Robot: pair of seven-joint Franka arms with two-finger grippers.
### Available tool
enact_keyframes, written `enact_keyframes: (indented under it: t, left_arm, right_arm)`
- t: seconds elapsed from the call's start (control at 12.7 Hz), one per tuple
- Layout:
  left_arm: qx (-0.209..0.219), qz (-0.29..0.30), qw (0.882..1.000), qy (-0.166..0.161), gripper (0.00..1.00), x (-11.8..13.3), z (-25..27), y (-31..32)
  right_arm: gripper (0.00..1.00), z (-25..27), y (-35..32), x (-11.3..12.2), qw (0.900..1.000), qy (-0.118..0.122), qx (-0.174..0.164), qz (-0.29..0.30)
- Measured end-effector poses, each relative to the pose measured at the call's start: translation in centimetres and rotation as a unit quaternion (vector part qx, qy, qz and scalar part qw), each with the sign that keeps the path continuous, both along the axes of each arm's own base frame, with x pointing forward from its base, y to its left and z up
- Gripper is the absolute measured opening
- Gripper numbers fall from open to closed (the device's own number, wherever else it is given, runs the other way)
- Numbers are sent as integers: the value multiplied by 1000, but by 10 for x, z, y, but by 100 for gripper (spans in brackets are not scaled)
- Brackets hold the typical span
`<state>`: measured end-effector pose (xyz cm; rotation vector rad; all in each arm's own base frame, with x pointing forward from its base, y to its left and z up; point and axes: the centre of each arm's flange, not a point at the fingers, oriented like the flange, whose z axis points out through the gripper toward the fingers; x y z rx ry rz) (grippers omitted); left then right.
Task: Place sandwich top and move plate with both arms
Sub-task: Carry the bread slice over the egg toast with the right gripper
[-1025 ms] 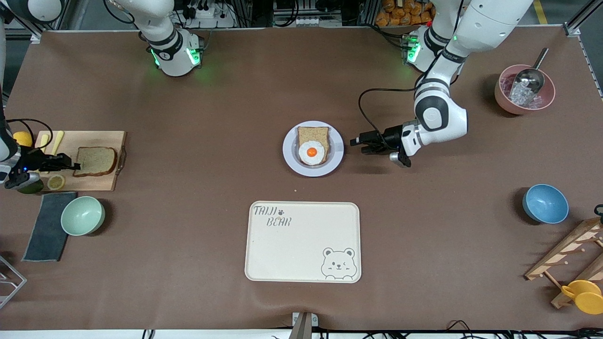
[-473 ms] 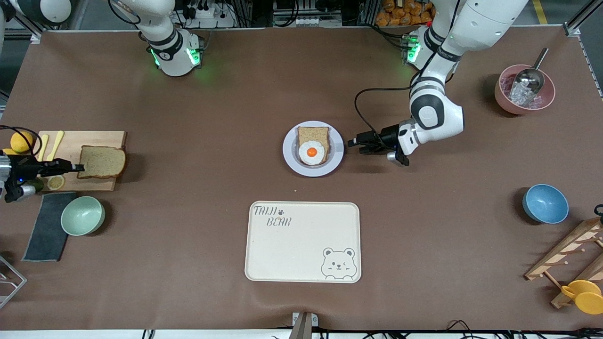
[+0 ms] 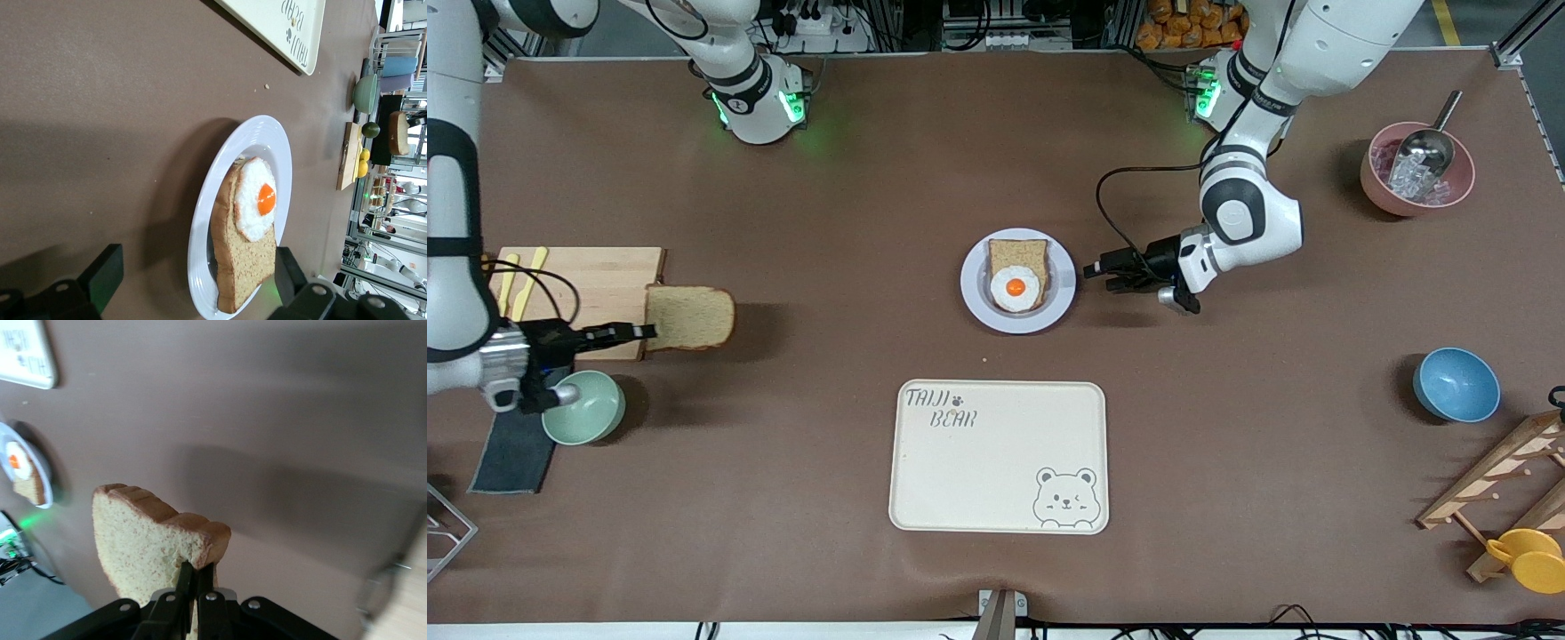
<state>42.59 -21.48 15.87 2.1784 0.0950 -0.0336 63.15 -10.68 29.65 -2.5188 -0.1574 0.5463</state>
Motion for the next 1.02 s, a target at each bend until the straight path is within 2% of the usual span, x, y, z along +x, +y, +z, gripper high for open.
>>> enact_keyframes:
  t: [0.24, 0.39, 0.55, 0.71, 1.02]
  left_arm:
    - [-3, 7, 1000, 2, 100, 0, 0, 0]
    - [-4, 9, 1000, 3, 100, -1, 0, -2]
    - [0, 8, 1000, 2, 100, -1, 0, -3]
    - [1, 9, 1000, 2, 100, -1, 0, -3]
    - [1, 9, 1000, 1, 100, -1, 0, -3]
  right_arm:
    - [6, 2, 91, 7, 999, 32, 10, 5]
    - [6, -1, 133, 5, 999, 38, 21, 16]
    - [6, -8, 170, 4, 999, 28, 22, 19]
    - [6, -21, 214, -2, 1000, 14, 3, 18]
    - [6, -29, 320, -22, 999, 1, -30, 20]
